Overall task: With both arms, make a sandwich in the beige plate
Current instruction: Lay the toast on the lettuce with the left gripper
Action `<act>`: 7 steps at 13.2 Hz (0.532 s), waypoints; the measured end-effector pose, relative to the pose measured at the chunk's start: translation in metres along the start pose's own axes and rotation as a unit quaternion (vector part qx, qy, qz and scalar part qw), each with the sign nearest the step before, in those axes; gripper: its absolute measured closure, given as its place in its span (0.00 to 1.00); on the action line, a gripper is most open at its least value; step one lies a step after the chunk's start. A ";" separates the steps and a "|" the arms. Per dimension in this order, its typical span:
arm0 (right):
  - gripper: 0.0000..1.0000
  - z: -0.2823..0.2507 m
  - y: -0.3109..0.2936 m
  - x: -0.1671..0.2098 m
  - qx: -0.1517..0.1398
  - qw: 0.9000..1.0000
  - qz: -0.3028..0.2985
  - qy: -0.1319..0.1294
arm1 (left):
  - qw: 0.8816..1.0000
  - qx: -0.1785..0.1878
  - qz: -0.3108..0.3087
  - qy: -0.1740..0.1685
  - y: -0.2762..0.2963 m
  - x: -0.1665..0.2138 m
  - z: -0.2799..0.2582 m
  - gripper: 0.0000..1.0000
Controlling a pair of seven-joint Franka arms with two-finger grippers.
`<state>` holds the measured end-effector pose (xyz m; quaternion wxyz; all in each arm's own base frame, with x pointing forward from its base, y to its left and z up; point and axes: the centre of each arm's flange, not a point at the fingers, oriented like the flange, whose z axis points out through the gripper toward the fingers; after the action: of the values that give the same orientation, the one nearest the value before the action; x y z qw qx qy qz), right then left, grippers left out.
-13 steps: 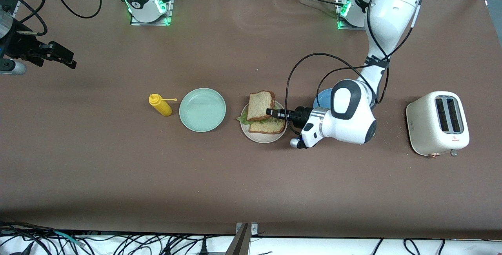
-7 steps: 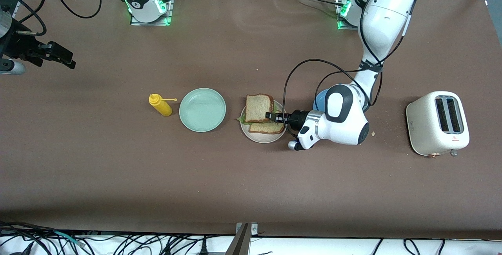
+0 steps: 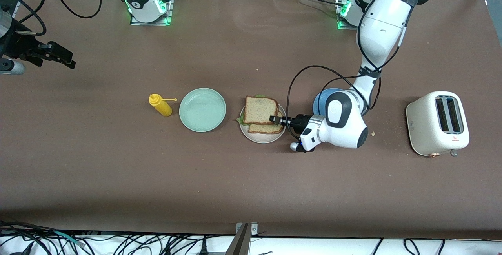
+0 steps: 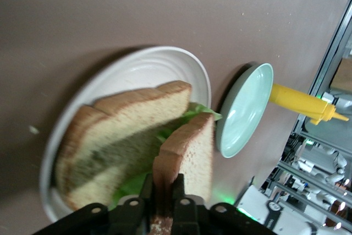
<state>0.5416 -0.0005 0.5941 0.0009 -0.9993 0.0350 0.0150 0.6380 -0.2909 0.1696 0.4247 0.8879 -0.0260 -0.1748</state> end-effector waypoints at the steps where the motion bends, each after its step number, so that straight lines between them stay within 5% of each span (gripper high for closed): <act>1: 0.00 0.000 0.000 0.000 0.000 1.000 0.000 0.000 | 1.000 0.000 0.013 0.002 -0.013 0.003 -0.003 0.67; 7: 0.00 0.000 0.000 0.000 0.000 1.000 0.000 0.000 | 0.999 -0.002 0.029 0.027 -0.027 0.013 -0.025 0.03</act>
<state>0.5415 -0.0004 0.5941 0.0009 -0.9993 0.0350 0.0152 0.6561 -0.2579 0.1592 0.4318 0.8904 -0.0399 -0.1387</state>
